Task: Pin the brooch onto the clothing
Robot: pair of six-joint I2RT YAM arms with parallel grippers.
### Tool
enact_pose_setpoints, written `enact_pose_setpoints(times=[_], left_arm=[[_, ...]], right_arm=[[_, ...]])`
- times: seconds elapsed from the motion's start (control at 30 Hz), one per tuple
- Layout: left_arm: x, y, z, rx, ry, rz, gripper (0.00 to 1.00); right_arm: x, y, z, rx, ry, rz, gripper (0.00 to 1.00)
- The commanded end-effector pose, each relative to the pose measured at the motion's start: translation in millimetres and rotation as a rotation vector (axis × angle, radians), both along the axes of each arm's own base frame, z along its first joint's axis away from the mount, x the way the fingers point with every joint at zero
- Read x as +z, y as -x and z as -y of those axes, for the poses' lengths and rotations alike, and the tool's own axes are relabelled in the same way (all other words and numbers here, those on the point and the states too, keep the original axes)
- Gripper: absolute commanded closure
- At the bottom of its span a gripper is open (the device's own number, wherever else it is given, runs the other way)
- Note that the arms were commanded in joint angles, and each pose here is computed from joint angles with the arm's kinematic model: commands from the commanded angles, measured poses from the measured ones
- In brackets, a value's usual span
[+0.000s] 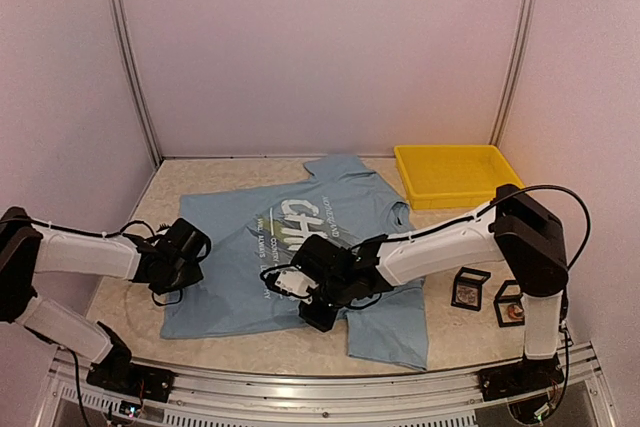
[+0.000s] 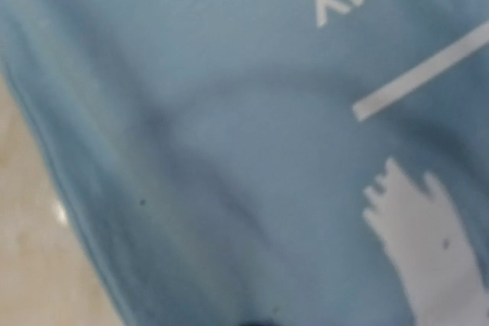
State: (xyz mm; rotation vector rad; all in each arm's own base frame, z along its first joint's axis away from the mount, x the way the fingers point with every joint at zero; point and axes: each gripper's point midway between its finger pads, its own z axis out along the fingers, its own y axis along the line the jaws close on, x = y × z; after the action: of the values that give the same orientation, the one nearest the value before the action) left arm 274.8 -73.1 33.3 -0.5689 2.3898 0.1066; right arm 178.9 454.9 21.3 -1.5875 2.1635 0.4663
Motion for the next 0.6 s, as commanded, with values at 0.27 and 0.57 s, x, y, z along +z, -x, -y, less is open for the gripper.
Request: enact_pose_setpoints(times=[0.27, 0.57], left_arm=[[-4.4, 5.9, -33.4, 0.15, -0.095, 0.033, 0.73], [41.5, -13.3, -24.8, 0.077, -0.049, 0.171, 0.72]], right_arm=[[7.3, 56.4, 9.5, 0.097, 0.081, -0.063, 1.0], [92.6, 12.3, 10.4, -0.021, -0.115, 0.047, 0.98]])
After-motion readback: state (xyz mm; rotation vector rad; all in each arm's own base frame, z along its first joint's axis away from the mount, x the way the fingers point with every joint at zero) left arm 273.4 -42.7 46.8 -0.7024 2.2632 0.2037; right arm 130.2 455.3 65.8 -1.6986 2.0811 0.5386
